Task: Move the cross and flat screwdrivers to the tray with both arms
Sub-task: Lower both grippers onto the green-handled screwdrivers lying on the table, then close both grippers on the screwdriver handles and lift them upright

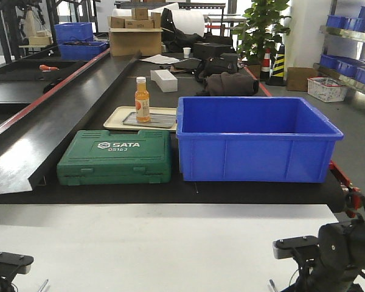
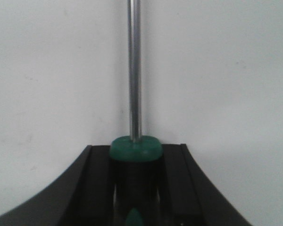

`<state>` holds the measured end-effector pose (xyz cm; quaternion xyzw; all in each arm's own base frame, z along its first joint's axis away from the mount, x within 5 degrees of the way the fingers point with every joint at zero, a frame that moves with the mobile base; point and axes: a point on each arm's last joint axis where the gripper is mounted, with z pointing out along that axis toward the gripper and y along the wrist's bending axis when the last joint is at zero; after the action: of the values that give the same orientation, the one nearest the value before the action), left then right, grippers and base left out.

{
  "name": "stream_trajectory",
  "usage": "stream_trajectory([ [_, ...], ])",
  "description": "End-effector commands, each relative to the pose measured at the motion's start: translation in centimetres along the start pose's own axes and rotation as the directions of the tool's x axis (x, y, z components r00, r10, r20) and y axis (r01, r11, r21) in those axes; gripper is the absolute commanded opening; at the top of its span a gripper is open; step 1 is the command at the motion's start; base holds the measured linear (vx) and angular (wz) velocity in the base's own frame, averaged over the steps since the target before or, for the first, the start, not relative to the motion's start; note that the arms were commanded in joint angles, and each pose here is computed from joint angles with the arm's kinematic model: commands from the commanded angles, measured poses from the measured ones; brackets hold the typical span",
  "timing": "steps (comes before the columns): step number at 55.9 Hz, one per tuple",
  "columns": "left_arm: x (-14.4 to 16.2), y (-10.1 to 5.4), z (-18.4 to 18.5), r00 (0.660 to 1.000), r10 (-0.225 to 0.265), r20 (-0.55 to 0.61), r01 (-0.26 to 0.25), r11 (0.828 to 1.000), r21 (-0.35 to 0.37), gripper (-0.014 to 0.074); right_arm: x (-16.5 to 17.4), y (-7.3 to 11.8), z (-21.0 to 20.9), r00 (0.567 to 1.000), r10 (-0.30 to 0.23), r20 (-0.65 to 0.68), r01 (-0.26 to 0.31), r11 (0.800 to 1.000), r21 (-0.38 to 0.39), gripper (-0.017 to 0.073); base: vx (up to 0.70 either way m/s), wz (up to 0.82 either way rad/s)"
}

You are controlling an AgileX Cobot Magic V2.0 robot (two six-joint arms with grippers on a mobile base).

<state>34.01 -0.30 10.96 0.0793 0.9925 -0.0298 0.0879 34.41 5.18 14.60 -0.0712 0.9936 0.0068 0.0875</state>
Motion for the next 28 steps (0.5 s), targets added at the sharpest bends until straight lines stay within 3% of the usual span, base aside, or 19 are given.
stream_trajectory([
  [1,-0.3,-0.4,-0.8,0.999,-0.044,0.014,0.043,0.999,0.029,0.0115,-1.0,0.0,-0.9,0.998,-0.012,0.062,0.013,1.000,-0.005,0.0544,0.00,0.00],
  [18,-0.3,-0.4,-0.8,0.999,-0.044,0.021,0.043,0.999,0.027,0.0104,-0.8,0.0,2.2,1.000,-0.017,-0.012,0.017,1.000,-0.005,0.0527,0.00,0.00],
  [28,-0.3,-0.4,-0.8,0.999,-0.045,0.021,0.044,0.999,0.027,0.0104,-0.8,0.0,2.6,1.000,-0.011,-0.017,0.011,1.000,-0.009,0.0442,0.00,0.00],
])
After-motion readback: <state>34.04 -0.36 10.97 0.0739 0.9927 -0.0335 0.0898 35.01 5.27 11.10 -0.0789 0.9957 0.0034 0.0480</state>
